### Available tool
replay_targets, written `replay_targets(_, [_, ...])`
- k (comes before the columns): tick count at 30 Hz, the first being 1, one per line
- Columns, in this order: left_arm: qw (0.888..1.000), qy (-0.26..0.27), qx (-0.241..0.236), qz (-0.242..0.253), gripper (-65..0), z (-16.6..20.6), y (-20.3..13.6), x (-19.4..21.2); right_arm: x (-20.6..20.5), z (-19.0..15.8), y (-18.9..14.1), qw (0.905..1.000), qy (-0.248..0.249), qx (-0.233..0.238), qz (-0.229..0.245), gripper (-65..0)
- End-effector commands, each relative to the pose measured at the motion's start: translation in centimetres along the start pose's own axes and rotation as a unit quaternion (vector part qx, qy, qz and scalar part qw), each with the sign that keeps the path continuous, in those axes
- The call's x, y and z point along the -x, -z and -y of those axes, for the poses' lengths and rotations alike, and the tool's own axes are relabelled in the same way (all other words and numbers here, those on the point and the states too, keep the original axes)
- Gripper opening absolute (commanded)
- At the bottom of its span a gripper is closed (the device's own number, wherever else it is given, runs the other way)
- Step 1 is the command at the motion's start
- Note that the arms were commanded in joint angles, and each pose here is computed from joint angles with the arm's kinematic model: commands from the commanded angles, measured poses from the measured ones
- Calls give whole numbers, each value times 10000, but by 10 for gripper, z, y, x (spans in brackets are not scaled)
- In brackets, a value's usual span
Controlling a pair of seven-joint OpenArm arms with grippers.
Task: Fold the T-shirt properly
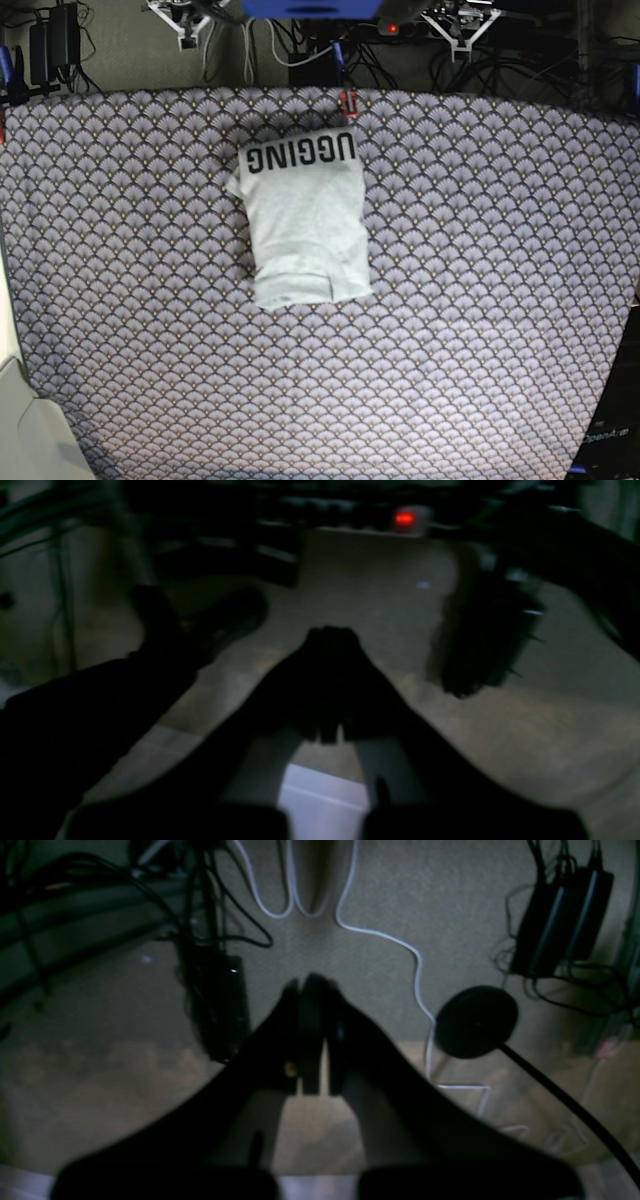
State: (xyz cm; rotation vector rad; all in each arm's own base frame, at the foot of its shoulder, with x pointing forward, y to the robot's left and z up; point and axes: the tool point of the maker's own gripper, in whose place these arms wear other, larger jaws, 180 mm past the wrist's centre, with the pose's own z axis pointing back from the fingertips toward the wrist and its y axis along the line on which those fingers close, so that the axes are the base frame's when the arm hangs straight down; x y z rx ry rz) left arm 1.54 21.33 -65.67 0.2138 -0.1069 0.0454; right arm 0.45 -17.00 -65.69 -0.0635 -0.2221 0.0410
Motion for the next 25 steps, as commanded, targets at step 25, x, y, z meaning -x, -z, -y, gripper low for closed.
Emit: replay_targets(25, [9997,25,55,245,-645,5,-1,-5,16,26,-5,9975,192,675,-101,-650])
